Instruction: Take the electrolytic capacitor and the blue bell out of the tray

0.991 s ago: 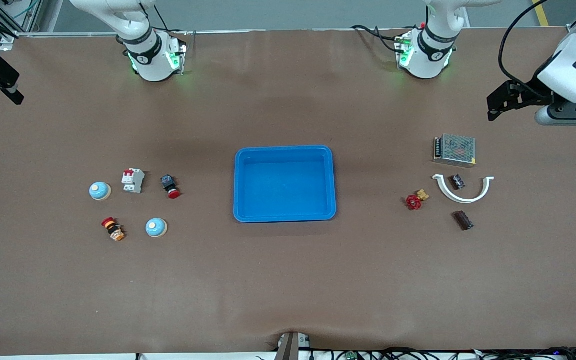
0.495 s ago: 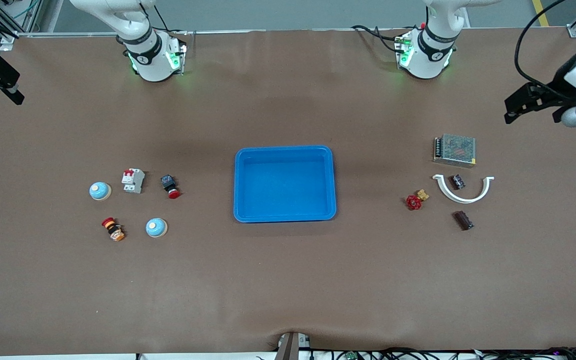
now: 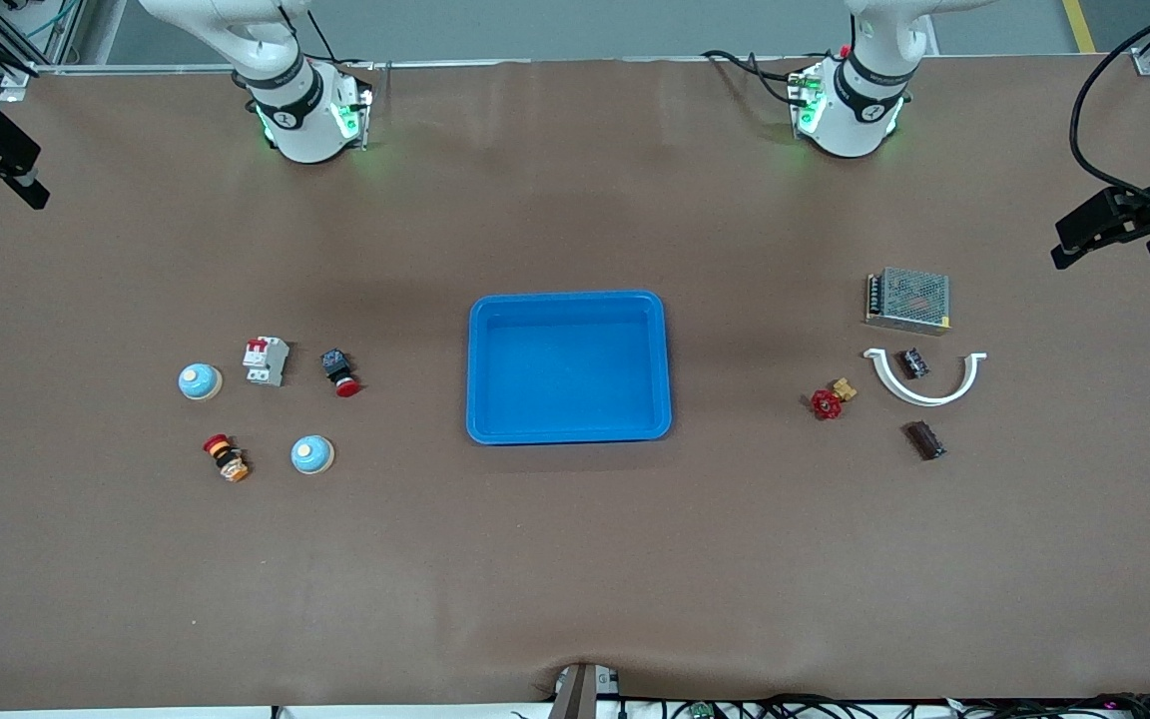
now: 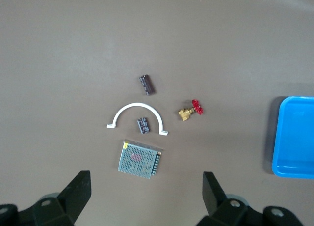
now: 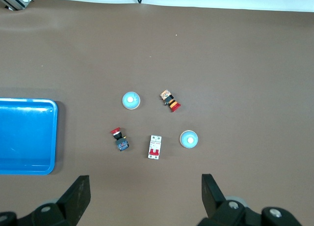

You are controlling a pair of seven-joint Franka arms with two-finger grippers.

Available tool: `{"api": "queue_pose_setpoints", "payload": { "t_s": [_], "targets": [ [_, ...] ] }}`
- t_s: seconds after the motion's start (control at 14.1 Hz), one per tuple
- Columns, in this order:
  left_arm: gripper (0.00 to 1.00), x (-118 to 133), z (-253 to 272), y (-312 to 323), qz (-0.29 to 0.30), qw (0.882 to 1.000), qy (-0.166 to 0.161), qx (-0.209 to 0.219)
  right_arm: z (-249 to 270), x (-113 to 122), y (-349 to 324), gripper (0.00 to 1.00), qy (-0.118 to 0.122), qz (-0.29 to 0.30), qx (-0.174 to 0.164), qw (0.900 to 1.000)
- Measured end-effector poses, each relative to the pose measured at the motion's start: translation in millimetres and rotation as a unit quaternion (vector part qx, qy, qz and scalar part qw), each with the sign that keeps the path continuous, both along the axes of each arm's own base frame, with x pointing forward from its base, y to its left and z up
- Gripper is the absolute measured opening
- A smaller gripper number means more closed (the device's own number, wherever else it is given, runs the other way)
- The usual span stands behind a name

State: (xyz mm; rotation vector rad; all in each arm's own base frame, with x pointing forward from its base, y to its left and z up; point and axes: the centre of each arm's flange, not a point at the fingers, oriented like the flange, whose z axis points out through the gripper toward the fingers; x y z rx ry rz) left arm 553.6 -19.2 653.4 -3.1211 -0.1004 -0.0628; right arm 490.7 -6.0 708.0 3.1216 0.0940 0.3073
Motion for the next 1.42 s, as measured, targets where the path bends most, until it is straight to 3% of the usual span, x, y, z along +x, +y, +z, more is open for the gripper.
{"api": "queue_pose_setpoints", "payload": {
  "t_s": [0.5,1.06,1.42],
  "targets": [
    [1.0,8,-5,9,0.008,1.0,-0.007,-0.001,-6,4,-6,1.0,0.006,-0.007,-0.005,1.0],
    [1.0,8,-4,9,0.007,1.0,-0.007,-0.001,-57,56,-18,1.0,0.079,-0.027,-0.011,0.996],
    [1.0,8,-4,8,0.007,1.0,-0.007,-0.002,-60,60,-19,1.0,0.083,-0.027,-0.011,0.996]
  ]
}}
